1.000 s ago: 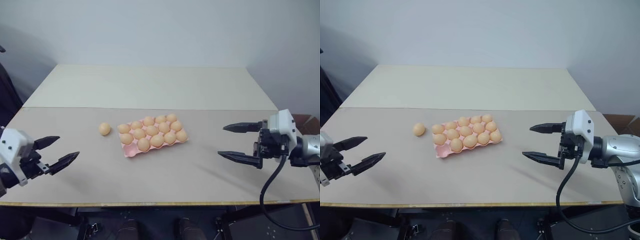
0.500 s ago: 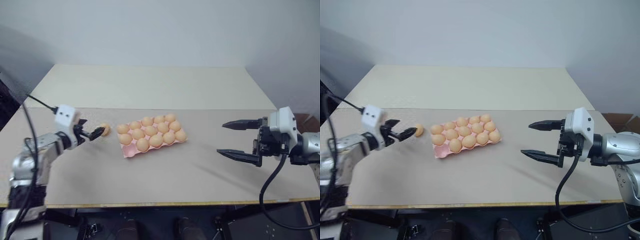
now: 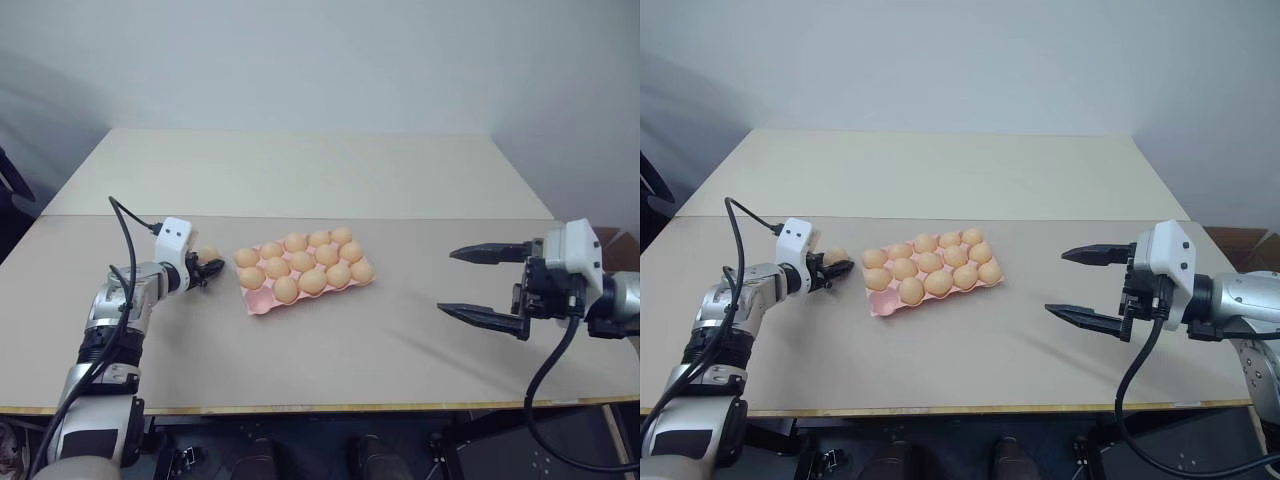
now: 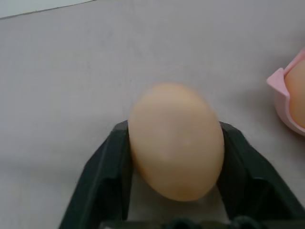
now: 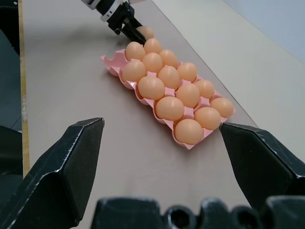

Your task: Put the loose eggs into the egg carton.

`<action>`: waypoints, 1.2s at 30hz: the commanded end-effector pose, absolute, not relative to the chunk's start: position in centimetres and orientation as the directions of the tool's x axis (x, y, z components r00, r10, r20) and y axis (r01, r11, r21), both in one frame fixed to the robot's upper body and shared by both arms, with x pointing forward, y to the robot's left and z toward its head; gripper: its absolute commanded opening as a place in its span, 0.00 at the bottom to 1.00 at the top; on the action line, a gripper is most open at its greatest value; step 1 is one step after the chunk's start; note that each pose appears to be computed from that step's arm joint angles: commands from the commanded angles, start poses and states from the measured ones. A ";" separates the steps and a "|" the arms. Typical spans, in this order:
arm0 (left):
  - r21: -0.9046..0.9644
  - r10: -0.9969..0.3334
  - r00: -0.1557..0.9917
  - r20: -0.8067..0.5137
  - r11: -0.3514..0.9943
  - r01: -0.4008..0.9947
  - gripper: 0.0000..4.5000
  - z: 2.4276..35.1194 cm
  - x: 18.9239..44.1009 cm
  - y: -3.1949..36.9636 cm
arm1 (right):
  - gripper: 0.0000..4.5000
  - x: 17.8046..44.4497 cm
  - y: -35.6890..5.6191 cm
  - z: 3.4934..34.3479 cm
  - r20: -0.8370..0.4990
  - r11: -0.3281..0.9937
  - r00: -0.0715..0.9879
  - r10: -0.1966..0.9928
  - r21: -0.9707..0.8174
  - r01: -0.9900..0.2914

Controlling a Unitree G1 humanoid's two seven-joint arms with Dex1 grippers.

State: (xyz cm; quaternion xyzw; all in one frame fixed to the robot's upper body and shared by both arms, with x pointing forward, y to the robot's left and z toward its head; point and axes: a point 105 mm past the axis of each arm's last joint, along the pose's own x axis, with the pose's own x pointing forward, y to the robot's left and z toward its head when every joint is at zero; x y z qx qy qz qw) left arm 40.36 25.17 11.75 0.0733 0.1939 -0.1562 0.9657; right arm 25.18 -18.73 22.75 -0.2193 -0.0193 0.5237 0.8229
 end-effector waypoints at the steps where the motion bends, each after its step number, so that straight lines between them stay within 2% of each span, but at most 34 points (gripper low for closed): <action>1: 0.168 -0.279 0.916 -0.288 0.927 0.336 0.39 15.3 40.5 25.6 | 1.00 24.6 -18.7 24.1 -0.172 0.357 0.459 0.872 -0.418 -0.835; 3: 0.205 -0.319 0.918 -0.236 0.907 0.367 0.39 16.8 39.9 25.3 | 1.00 24.6 -18.7 24.0 -0.171 0.359 0.460 0.871 -0.417 -0.835; 5: 0.231 -0.433 0.883 -0.181 0.854 0.466 0.39 18.6 38.3 24.1 | 1.00 24.6 -18.7 24.0 -0.172 0.359 0.459 0.872 -0.415 -0.836; 9: 0.268 -0.674 0.713 -0.194 0.662 0.700 0.39 19.0 34.0 20.5 | 1.00 24.6 -18.7 23.9 -0.172 0.357 0.456 0.873 -0.412 -0.838; 11: 0.253 -0.744 0.631 -0.221 0.581 0.773 0.39 18.4 32.4 19.4 | 1.00 24.6 -18.6 23.8 -0.171 0.356 0.455 0.874 -0.410 -0.839; 14: 0.237 -0.773 0.568 -0.282 0.517 0.822 0.39 16.7 31.4 18.5 | 1.00 24.6 -18.6 23.8 -0.170 0.355 0.453 0.875 -0.409 -0.840; 19: 0.219 -0.774 0.530 -0.347 0.482 0.848 0.39 14.7 31.7 17.4 | 1.00 24.6 -18.6 23.8 -0.168 0.355 0.452 0.876 -0.409 -0.840; 22: 0.216 -0.781 0.499 -0.376 0.450 0.867 0.58 14.0 31.8 16.7 | 1.00 24.7 -18.6 23.8 -0.169 0.356 0.454 0.875 -0.410 -0.839; 28: 0.227 -0.788 0.515 -0.338 0.463 0.857 0.99 15.4 32.6 16.9 | 1.00 24.6 -18.7 23.9 -0.167 0.362 0.460 0.872 -0.413 -0.836; 32: 0.288 -0.762 0.587 -0.272 0.518 0.805 0.99 18.0 32.5 18.9 | 1.00 24.5 -18.8 23.8 -0.163 0.369 0.467 0.869 -0.413 -0.832; 36: 0.308 -0.751 0.626 -0.211 0.556 0.772 0.99 20.7 30.8 22.0 | 1.00 24.5 -18.8 23.7 -0.162 0.371 0.467 0.870 -0.411 -0.833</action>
